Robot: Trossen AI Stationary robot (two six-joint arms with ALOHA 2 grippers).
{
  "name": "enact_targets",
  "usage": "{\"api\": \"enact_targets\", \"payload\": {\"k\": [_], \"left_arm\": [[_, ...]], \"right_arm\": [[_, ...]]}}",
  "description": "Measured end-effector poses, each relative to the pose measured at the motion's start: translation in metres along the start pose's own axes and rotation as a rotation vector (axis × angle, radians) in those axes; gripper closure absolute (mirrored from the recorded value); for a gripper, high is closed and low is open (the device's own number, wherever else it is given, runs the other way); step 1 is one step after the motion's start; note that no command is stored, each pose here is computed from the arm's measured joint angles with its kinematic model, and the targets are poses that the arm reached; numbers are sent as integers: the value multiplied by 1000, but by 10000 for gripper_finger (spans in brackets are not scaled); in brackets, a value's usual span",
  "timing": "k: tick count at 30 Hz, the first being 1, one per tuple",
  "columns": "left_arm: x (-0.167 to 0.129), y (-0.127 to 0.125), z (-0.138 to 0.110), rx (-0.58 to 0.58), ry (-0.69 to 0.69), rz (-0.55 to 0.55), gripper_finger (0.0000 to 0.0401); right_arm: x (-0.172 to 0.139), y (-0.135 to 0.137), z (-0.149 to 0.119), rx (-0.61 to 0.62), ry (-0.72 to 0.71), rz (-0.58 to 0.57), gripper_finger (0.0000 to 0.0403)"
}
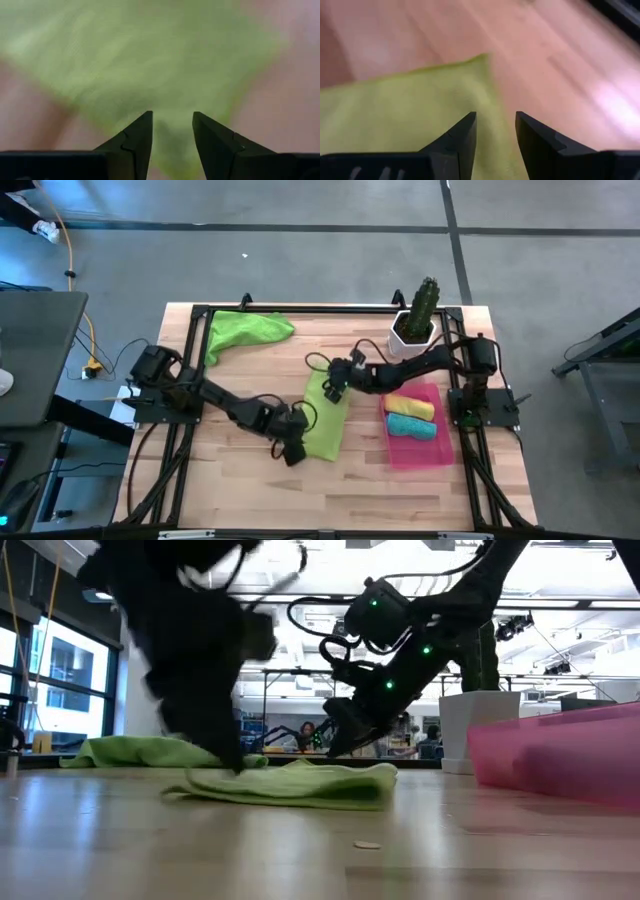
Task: Roll microfiber towels into tight, uniform cylinder then place into a basket
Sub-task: Roll the bottom light green microfiber towel
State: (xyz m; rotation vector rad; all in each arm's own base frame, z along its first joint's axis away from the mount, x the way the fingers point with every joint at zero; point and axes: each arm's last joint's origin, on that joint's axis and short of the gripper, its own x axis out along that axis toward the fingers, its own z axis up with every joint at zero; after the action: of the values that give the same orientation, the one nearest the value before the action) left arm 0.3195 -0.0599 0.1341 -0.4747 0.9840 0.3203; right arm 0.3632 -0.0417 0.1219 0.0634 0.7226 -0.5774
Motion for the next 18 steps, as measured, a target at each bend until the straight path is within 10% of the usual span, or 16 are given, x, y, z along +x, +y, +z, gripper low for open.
{"api": "enact_targets", "payload": {"k": [7,18], "left_arm": [[-10,-23,24,170,-226,-143,270],[-26,-11,25,646,-27,25,270]], "right_arm": [[-7,-13,15,8,-31,74,275],[-80,59,-4,-206,76,406,275]]}}
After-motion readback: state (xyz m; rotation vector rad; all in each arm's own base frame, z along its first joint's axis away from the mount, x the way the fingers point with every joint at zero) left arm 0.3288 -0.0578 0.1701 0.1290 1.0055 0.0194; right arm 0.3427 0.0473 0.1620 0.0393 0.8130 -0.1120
